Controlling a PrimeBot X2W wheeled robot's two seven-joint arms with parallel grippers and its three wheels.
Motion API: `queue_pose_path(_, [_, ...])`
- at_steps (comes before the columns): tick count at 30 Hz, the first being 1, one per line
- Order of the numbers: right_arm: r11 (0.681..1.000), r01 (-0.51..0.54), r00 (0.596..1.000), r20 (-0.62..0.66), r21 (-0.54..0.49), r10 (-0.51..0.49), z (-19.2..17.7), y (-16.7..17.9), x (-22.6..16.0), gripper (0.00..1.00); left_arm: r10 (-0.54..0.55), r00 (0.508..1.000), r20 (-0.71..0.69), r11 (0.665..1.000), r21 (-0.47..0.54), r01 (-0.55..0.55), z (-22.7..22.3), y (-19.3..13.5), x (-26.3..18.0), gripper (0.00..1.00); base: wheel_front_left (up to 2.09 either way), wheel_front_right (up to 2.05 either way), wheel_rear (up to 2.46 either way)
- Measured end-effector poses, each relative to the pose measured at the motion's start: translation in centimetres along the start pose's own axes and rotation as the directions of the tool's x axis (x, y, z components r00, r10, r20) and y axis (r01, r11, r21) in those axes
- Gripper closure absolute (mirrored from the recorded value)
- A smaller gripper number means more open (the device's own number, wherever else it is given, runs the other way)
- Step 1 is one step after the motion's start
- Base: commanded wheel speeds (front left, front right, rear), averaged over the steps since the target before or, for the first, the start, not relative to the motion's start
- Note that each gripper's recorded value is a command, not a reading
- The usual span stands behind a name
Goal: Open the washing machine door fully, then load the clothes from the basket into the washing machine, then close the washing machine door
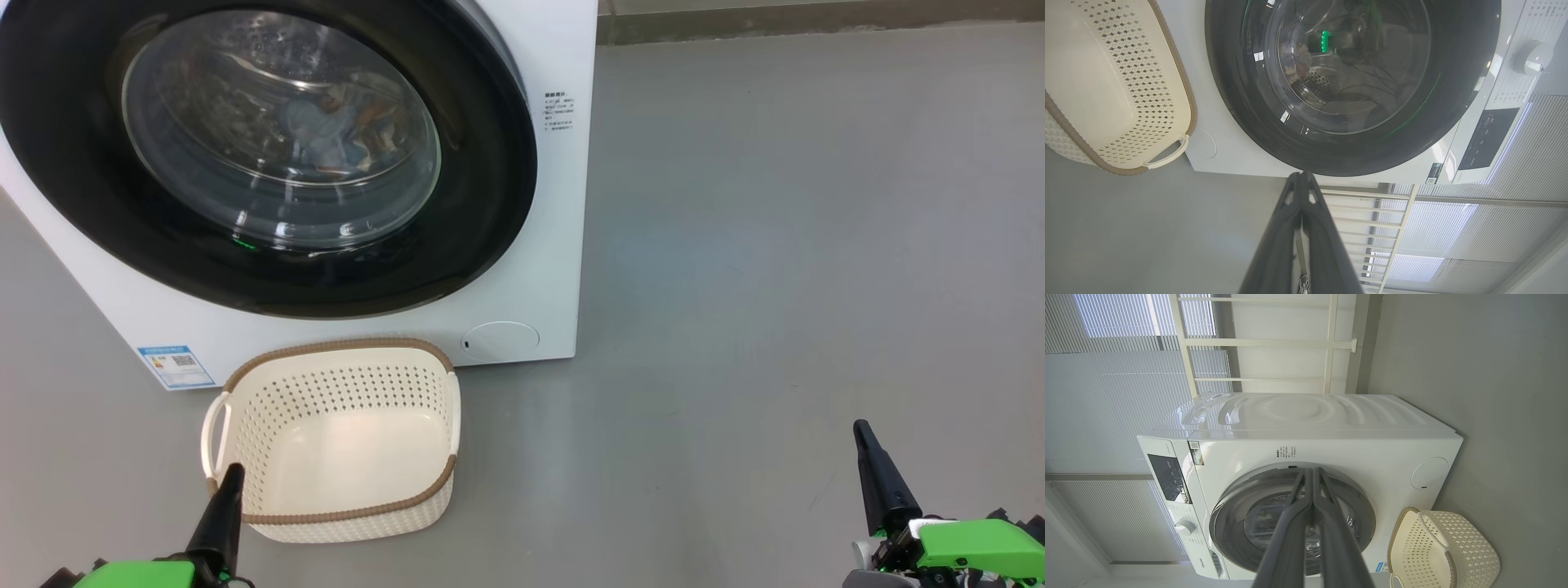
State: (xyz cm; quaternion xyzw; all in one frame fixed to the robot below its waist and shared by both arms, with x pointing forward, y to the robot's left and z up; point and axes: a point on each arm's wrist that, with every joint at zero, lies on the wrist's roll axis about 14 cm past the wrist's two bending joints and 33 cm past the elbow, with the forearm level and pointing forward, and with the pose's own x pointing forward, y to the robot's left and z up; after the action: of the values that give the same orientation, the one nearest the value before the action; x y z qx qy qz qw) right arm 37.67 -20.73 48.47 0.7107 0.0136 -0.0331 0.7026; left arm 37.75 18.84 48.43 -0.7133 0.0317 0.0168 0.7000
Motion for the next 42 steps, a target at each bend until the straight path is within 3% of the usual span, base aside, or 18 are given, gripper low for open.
queue_pose_path(42, [1.0,0.0,1.0,0.008,0.003,0.0,0.24,-0.01,-0.02,1.0,0.0,1.0,-0.005,1.0,-0.001,0.0,-0.06,0.01,-0.01,1.0,0.0,0.0,0.0])
